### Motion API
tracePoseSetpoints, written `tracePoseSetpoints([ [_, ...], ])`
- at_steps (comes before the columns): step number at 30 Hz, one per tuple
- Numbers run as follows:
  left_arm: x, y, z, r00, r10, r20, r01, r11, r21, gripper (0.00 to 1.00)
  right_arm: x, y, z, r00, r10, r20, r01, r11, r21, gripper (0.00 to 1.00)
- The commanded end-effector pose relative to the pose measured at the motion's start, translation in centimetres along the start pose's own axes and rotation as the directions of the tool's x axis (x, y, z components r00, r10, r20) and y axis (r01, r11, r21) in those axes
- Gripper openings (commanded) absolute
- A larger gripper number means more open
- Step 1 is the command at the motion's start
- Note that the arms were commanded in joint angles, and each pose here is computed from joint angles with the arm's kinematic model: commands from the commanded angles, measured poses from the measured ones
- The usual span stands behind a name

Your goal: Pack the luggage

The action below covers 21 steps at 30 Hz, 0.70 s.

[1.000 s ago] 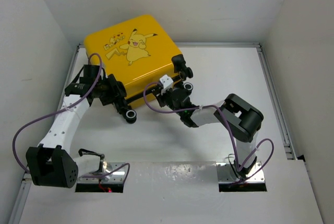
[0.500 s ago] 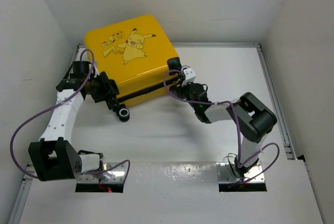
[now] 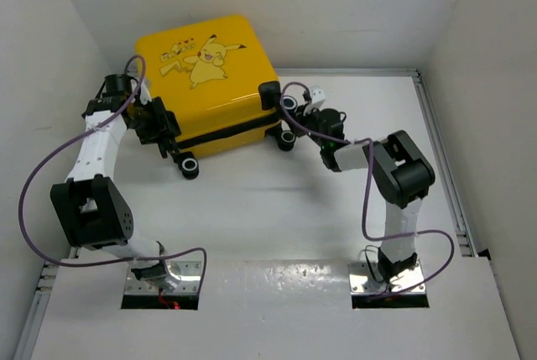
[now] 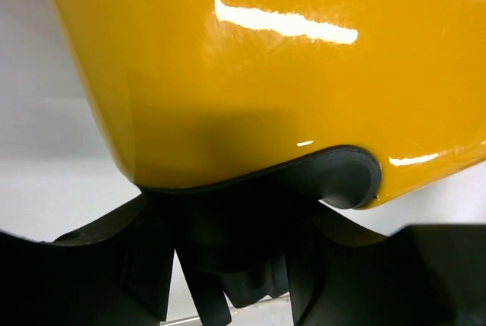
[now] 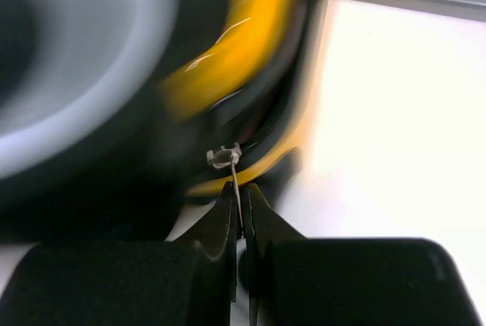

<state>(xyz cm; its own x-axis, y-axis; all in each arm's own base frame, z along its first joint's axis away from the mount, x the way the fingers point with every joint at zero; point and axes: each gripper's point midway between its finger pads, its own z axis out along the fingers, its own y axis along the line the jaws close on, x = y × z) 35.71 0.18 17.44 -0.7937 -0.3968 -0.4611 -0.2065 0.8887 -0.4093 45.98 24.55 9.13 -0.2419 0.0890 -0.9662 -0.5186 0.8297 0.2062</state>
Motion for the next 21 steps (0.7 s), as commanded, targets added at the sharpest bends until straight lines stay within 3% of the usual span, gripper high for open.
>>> tracePoseSetpoints([
  [1, -7.5, 8.4, -0.5, 0.970, 0.116, 0.212, -0.033, 0.932, -0.361, 0.00, -3.7, -12.7, 0.6, 0.996, -0.006, 0.092, -0.027, 0.935, 0.355, 0.00],
  [7, -9.6, 8.9, 0.7, 0.960, 0.196, 0.198, -0.096, 0.900, -0.425, 0.00, -5.3, -16.0, 2.2, 0.995, -0.020, 0.101, -0.019, 0.927, 0.375, 0.00],
  [12, -10.4, 7.9, 2.8, 0.935, 0.313, 0.167, -0.238, 0.902, -0.360, 0.00, -6.4, -16.7, 3.9, 0.991, -0.030, 0.128, -0.011, 0.950, 0.313, 0.00],
  [15, -10.2, 6.7, 4.4, 0.911, 0.391, 0.132, -0.325, 0.878, -0.352, 0.00, -7.6, -17.2, 6.9, 0.986, -0.026, 0.167, -0.025, 0.955, 0.296, 0.00],
  [16, -10.1, 6.3, 4.5, 0.905, 0.407, 0.126, -0.344, 0.872, -0.348, 0.00, -6.2, -17.9, 7.8, 0.987, 0.002, 0.159, -0.051, 0.953, 0.299, 0.00],
  [17, -9.9, 5.9, 4.9, 0.892, 0.437, 0.117, -0.376, 0.860, -0.344, 0.00, -8.9, -18.2, 9.5, 0.975, -0.013, 0.221, -0.052, 0.956, 0.287, 0.00],
  [18, -9.6, 5.0, 5.2, 0.878, 0.467, 0.108, -0.411, 0.849, -0.332, 0.00, -7.2, -18.8, 10.5, 0.978, 0.005, 0.208, -0.066, 0.955, 0.288, 0.00],
  [19, -9.2, 4.9, 5.9, 0.866, 0.490, 0.098, -0.437, 0.837, -0.328, 0.00, -9.7, -18.9, 12.3, 0.958, 0.001, 0.287, -0.081, 0.961, 0.266, 0.00],
  [21, -8.1, 3.9, 6.7, 0.829, 0.554, 0.077, -0.508, 0.804, -0.311, 0.00, -7.4, -19.8, 14.0, 0.955, 0.025, 0.297, -0.111, 0.954, 0.278, 0.00],
])
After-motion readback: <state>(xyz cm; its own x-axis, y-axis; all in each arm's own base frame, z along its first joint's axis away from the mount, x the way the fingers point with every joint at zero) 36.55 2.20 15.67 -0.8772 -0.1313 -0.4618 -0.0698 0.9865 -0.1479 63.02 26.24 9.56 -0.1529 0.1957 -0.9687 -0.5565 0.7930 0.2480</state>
